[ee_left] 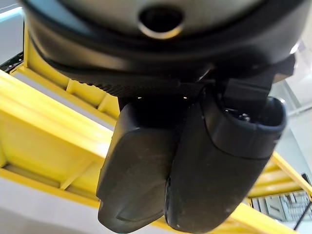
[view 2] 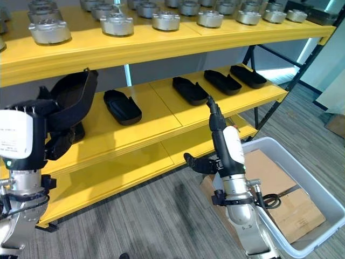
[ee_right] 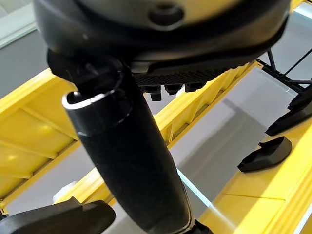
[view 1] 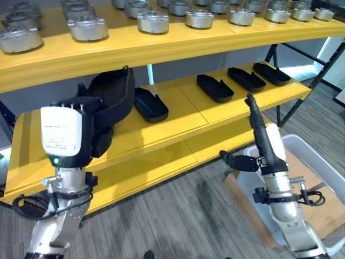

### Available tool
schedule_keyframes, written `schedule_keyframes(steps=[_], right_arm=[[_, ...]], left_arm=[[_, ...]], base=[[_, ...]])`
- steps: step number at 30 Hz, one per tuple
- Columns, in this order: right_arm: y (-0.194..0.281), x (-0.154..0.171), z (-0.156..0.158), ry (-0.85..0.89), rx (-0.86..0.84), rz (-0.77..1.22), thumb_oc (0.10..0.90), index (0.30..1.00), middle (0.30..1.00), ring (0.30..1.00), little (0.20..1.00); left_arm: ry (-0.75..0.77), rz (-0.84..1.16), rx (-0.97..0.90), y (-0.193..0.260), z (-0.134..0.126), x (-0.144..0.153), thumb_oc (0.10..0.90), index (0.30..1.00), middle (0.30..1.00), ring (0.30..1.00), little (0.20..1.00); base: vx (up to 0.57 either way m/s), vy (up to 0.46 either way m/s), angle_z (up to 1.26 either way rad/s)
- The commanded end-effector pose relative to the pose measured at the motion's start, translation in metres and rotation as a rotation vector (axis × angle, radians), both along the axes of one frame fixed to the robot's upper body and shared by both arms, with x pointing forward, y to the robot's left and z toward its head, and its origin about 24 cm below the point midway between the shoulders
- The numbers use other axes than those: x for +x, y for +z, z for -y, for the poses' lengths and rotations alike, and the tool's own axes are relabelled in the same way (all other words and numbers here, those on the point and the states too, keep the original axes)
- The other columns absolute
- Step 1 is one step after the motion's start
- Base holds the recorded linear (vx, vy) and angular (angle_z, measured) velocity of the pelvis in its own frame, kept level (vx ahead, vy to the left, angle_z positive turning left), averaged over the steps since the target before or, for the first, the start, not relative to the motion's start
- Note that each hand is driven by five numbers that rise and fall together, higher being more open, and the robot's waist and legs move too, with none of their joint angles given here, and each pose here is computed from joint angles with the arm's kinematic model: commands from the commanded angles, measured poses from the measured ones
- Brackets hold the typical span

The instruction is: Move parts from the plastic box to the shelf.

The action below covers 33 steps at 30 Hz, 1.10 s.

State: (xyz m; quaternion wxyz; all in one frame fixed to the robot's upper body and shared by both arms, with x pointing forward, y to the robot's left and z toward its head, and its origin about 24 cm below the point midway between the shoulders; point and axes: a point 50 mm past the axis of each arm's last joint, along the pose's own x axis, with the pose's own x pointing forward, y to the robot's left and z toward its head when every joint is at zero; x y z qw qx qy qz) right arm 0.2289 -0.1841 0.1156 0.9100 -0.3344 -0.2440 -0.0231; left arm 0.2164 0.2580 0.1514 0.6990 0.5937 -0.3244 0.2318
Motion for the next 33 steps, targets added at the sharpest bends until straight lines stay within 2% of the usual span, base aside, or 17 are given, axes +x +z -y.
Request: schedule_keyframes(steps=[1,8,15,23,27,33], right_arm=[[0.041,0.009,-0.010,0.054,-0.052,0.221,0.900,1.000,1.000,1.000,1.000],[0.038,0.011,-0.009,0.091,-0.059,0.190,0.900,1.000,1.000,1.000,1.000],[0.043,0.011,-0.006,0.102,-0.054,0.209,0.900,1.000,1.000,1.000,1.000],[0.051,0.009,-0.003,0.108,-0.073,0.249,0.900,1.000,1.000,1.000,1.000],[0.054,0.007,0.002,0.072,-0.074,0.278,0.900,1.000,1.000,1.000,1.000],[0.048,0.002,0.017,-0.002,-0.075,0.259,0.900,1.000,1.000,1.000,1.000]], left_arm=[[-0.014,0.382,0.046,0.061,0.006,-0.013,0.400,0.300,0.300,0.300,0.300],[0.015,0.286,0.025,0.048,0.002,-0.004,0.400,0.300,0.300,0.300,0.300],[0.034,0.175,0.015,0.027,-0.001,-0.004,0.400,0.300,0.300,0.300,0.300],[0.028,0.211,0.000,0.033,-0.003,-0.007,0.400,0.300,0.300,0.300,0.300],[0.047,0.281,-0.019,0.041,-0.009,-0.008,0.400,0.300,0.300,0.300,0.300],[0.038,0.270,-0.024,0.040,-0.008,-0.005,0.400,0.300,0.300,0.300,0.300]], base=[[-0.03,0.195,0.05],[0.04,0.165,0.02],[0.09,-0.089,0.48],[0.00,-0.036,0.10],[-0.04,0.217,0.20],[0.07,0.224,0.21]])
